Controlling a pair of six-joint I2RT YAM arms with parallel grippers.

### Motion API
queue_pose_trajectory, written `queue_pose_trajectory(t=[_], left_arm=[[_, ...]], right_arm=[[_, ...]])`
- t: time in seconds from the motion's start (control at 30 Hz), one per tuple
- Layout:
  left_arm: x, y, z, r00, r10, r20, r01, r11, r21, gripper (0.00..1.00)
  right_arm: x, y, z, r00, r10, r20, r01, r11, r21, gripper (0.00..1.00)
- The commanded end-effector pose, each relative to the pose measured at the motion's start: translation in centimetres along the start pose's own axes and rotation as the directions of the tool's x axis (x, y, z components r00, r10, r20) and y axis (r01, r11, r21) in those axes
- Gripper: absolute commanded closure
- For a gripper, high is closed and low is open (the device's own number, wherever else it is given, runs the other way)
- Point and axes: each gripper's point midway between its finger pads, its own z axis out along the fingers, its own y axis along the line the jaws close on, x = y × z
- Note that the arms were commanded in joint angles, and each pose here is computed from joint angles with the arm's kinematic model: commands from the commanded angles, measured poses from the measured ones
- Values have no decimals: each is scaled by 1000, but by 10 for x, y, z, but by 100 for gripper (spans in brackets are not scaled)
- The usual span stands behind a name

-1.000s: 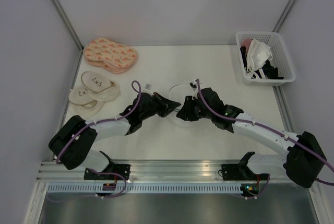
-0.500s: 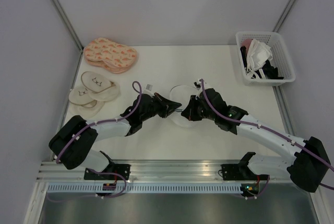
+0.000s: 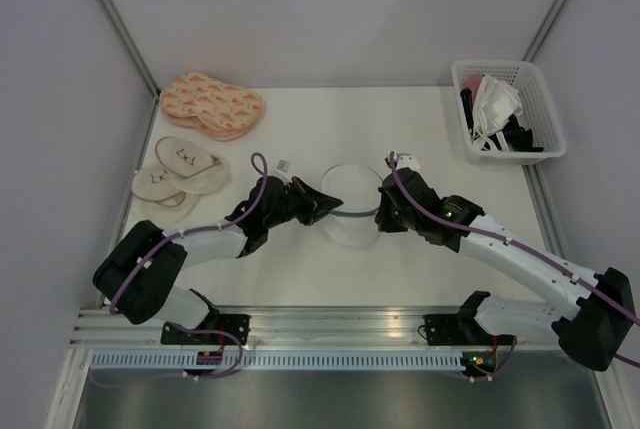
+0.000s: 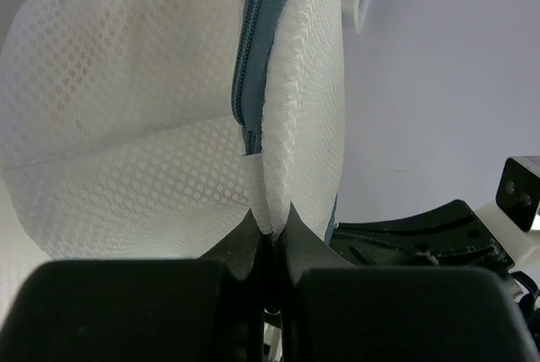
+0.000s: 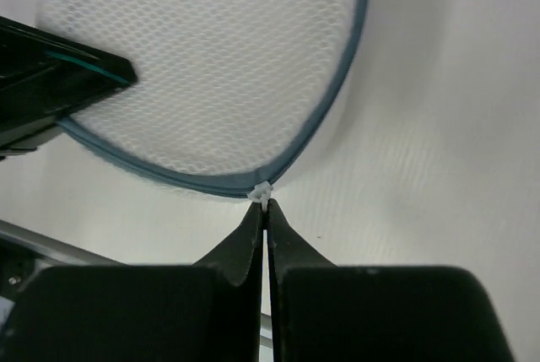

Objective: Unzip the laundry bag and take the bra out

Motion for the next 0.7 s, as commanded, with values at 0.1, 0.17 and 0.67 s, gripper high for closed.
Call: queue_pose_trajectory(t=[0.1,0.17,0.67], left_arm=[[-28,-23,-1,976,207,-67,-202,977,72,98],[-32,-31,6,958,261,-120,-250,963,103,98],[-61,-48,3,933,356,-51,-358,933,-30,0]], right_arm=[[-7,-47,-11,997,-78,5,74,967,243,100],[-5,-45,-9,996,-89,-4,88,970,227,100],[-6,-4,-2,998,-68,17,68,998,6,100]])
